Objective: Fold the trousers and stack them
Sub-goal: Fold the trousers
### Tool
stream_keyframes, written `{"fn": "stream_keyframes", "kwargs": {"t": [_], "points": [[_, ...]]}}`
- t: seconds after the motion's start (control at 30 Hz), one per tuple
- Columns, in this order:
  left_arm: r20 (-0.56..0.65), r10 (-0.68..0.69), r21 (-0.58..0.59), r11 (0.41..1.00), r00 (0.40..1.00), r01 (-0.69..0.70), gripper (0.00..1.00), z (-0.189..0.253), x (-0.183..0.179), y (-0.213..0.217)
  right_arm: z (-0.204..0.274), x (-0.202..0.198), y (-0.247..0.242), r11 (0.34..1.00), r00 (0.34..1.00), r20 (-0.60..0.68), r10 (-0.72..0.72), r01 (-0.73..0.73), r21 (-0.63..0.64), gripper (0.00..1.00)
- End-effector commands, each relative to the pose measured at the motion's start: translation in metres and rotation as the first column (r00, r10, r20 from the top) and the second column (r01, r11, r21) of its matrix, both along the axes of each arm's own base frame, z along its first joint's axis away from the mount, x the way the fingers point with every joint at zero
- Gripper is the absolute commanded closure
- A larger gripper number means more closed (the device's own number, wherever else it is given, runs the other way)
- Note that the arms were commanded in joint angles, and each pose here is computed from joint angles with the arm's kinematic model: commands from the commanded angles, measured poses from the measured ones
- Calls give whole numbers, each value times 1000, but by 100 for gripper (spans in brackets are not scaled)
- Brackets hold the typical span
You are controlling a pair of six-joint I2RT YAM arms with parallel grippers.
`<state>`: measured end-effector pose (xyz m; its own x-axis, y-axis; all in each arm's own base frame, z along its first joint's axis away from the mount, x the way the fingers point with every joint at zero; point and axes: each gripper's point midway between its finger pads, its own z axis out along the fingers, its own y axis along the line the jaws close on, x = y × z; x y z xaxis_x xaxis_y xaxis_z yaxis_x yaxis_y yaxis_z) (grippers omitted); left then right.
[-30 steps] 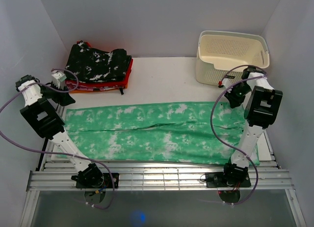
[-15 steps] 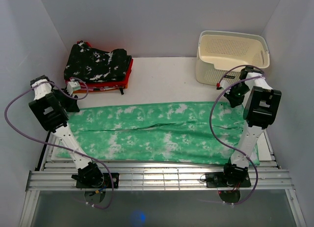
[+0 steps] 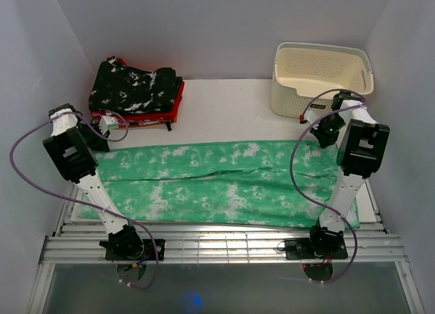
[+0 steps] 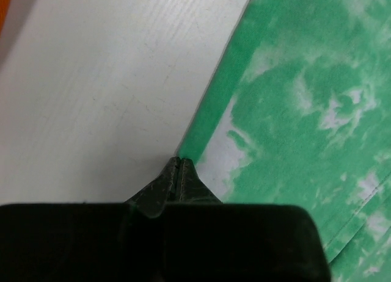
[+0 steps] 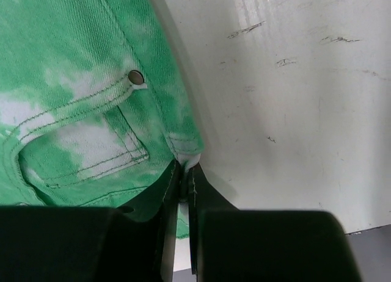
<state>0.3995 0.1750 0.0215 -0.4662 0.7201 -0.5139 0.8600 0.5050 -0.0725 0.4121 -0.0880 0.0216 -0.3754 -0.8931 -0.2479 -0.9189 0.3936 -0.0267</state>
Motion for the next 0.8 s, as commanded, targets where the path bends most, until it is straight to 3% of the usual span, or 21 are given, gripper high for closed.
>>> {"fn": "stream_keyframes", "kwargs": {"t": [0.0, 0.2, 0.5, 0.77], "points": [[-54, -66, 51, 996, 996, 69, 100, -1, -28, -1, 25, 22, -19, 997, 994, 108, -17, 24, -69, 92], [17, 14, 53, 998, 1000, -15, 100, 17, -16, -2, 50, 26, -14, 998, 985, 170, -39, 46, -39, 92], [327, 176, 19, 981, 929, -193, 100, 94, 46, 13, 93, 41, -17, 996, 957, 278, -87, 90, 4, 92], [427, 175, -14, 982, 887, -187, 100, 131, 54, 10, 115, 42, -29, 994, 937, 330, -109, 112, 11, 92]]}}
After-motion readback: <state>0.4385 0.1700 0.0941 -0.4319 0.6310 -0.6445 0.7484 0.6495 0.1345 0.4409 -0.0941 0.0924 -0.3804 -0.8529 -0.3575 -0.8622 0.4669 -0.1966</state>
